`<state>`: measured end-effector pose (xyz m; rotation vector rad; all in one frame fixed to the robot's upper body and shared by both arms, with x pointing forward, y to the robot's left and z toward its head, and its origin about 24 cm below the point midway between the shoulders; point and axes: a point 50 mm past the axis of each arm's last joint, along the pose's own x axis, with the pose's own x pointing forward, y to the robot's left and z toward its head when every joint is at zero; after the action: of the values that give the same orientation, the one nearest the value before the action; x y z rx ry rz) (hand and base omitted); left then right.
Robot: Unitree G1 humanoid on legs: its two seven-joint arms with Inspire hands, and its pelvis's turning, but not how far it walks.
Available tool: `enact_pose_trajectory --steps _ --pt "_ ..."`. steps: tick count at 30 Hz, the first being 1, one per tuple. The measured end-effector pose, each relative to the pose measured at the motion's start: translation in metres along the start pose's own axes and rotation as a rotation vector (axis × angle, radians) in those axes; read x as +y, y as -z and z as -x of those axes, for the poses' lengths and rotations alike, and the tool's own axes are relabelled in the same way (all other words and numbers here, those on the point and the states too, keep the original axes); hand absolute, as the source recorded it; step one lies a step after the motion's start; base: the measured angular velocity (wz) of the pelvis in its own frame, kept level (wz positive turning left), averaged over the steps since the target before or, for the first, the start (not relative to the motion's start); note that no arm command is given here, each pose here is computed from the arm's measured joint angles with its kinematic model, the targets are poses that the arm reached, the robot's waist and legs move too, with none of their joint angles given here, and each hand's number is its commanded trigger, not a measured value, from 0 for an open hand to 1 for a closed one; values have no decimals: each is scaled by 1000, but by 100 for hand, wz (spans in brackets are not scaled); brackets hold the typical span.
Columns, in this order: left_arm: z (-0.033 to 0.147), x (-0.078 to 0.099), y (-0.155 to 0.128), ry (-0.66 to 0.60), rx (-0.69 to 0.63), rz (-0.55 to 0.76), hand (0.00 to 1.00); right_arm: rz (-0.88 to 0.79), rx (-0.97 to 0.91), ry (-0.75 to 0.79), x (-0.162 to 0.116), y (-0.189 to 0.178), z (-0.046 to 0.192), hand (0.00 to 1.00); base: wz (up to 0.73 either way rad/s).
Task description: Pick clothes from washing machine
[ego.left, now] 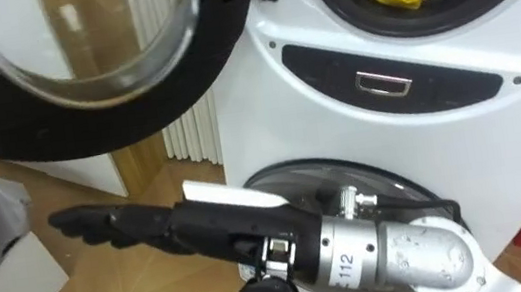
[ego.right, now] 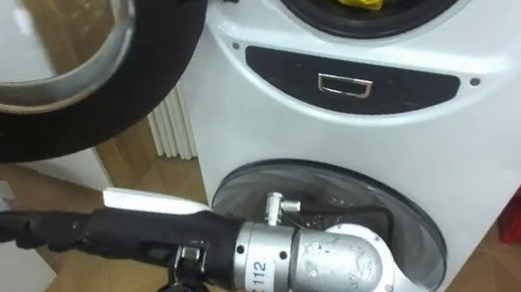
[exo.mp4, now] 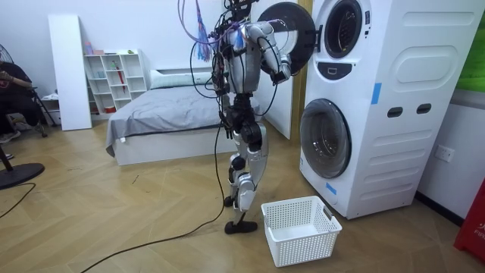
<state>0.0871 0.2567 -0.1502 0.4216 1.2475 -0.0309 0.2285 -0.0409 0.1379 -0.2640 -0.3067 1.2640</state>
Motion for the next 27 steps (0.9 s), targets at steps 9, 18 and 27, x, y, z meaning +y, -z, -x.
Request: enact_pose_trajectory --steps 9,18,27 --pt "0 -1 -1 4 -8 -11 0 -5 12 1 -1 3 1 0 -1" --pt "0 -4 7 10 22 -4 0 -12 22 69 -5 6 9 0 -3" --pt "0 -11 7 27 18 11 0 -47 93 128 0 21 24 0 -11"
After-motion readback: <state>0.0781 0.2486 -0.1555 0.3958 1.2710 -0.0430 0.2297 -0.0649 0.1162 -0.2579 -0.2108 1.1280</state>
